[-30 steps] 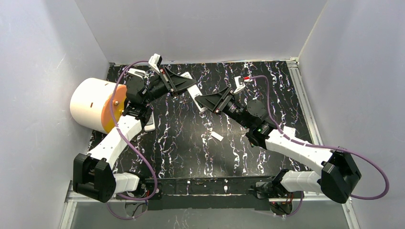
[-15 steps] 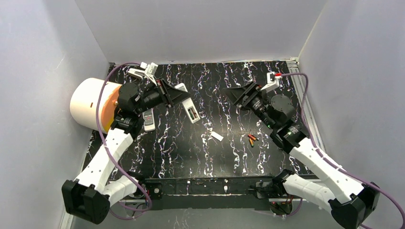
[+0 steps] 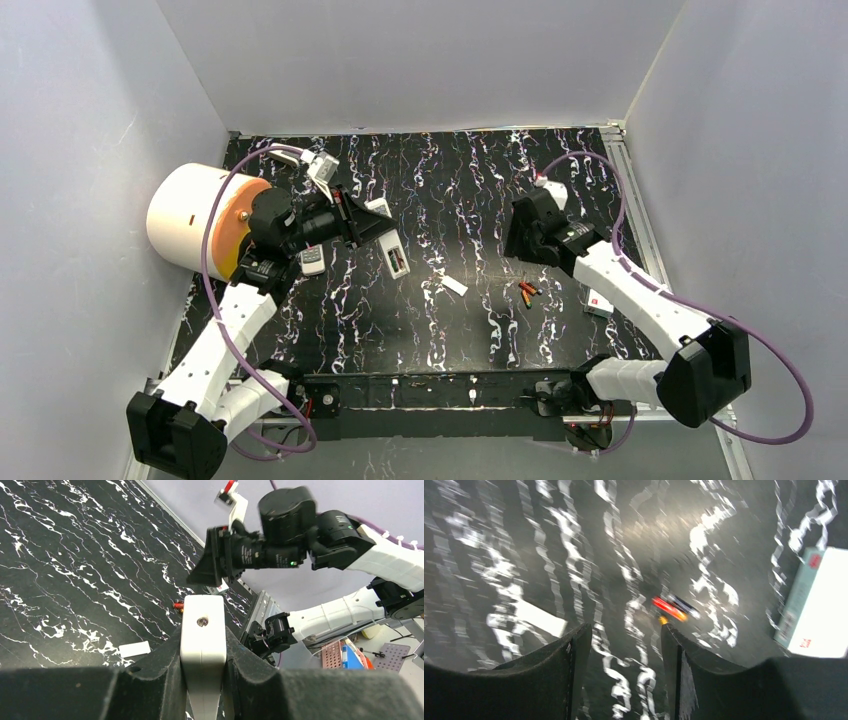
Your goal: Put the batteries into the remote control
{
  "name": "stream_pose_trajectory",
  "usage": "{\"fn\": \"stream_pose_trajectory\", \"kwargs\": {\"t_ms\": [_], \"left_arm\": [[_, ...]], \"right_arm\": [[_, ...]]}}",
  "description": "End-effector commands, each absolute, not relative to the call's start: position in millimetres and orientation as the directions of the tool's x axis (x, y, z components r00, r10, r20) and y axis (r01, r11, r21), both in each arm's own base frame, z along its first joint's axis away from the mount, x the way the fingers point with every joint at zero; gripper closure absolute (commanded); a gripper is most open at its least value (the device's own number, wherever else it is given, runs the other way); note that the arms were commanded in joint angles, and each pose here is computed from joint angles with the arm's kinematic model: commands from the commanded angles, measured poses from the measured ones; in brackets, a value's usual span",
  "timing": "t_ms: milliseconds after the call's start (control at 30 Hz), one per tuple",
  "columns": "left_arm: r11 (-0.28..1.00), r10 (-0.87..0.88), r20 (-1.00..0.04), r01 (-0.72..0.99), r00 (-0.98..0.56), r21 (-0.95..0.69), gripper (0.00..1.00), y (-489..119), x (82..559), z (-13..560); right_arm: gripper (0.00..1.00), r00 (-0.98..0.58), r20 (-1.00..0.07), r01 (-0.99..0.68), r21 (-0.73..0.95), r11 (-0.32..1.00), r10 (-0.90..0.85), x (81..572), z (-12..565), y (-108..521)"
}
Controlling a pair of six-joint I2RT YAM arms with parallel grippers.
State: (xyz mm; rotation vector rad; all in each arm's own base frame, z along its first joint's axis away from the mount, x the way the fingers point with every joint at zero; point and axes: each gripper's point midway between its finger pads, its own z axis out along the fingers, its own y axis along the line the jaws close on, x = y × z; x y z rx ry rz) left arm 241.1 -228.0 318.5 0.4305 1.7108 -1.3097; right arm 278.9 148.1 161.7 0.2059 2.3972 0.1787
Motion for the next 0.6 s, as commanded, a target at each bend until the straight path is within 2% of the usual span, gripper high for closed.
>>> {"fn": "stream_pose_trajectory", "kwargs": {"t_ms": [0, 133, 233, 300, 333, 567], "left_arm": [[0.356, -0.223, -0.834, 0.755, -0.504, -0.551, 1.00, -229, 234, 319], [0.353, -0.217, -0.827, 0.748, -0.518, -0.561, 1.00, -230, 236, 316], [0.350, -0.210, -0.824, 0.746, -0.527, -0.566, 1.00, -231, 238, 314], [0.347, -0.207, -0.822, 0.746, -0.530, -0.568, 1.00, -232, 238, 313], [0.346, -0.205, -0.822, 0.746, -0.532, -0.569, 1.00, -232, 237, 312], [0.350, -0.205, -0.817, 0.740, -0.538, -0.575, 1.00, -232, 239, 309]], "right_arm": [[0.38, -0.827, -0.553, 0.143, -0.025, 0.989, 0.106, 242, 122, 97], [0.39, -0.866, -0.490, 0.119, -0.004, 0.993, 0.102, 228, 93, 96], [0.43, -0.891, -0.443, 0.096, 0.018, 0.995, 0.094, 223, 76, 99], [0.51, -0.898, -0.431, 0.086, 0.023, 0.996, 0.088, 224, 69, 101], [0.52, -0.902, -0.424, 0.081, 0.024, 0.996, 0.084, 225, 65, 102], [0.51, -0.941, -0.336, 0.027, 0.023, 0.999, 0.033, 219, 36, 108]]}}
